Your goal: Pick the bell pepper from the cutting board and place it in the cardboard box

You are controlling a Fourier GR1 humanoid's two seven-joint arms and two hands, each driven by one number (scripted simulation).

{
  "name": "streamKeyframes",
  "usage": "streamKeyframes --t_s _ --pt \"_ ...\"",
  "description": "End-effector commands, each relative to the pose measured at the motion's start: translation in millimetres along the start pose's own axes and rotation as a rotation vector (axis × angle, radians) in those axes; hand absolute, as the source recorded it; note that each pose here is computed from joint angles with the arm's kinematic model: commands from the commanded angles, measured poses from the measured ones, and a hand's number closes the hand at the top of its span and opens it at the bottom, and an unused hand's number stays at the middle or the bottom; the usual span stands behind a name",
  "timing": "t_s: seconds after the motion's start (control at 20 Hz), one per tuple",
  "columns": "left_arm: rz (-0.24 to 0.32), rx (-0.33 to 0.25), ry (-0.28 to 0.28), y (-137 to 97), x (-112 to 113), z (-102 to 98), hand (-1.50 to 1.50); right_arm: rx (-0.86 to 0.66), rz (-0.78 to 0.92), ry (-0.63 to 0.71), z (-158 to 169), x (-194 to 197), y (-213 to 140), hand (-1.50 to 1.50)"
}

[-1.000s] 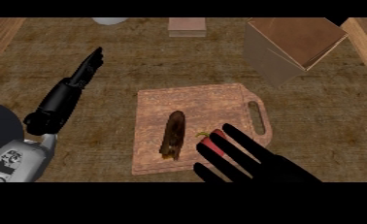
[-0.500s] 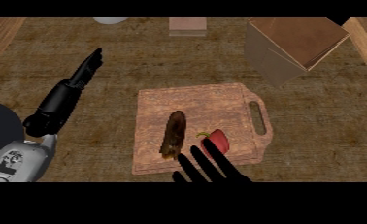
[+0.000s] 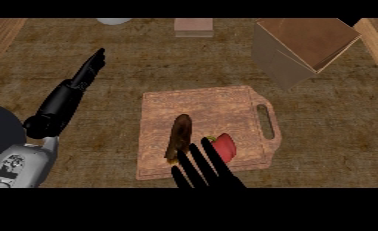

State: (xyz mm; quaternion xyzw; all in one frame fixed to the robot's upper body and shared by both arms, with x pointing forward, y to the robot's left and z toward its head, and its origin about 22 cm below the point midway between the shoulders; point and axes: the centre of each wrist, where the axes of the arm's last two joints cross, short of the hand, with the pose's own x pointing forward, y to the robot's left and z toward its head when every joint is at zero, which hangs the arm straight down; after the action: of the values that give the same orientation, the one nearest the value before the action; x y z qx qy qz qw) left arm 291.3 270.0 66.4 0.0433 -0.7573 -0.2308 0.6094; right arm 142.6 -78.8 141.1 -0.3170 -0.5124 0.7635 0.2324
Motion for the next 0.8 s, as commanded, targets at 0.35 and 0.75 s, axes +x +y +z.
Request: streamKeyframes --t_s 0.35,0.75 --pt "0.004 0.000 -0.006 -8.6 -4.8 6.0 0.00 0.020 0.051 0.057 -43.8 -2.0 28.9 -1.50" --pt "0.018 -0.004 0.001 -9.6 1.4 -11.6 0.00 0.024 0.039 0.033 -37.8 -26.7 45.3 -1.50"
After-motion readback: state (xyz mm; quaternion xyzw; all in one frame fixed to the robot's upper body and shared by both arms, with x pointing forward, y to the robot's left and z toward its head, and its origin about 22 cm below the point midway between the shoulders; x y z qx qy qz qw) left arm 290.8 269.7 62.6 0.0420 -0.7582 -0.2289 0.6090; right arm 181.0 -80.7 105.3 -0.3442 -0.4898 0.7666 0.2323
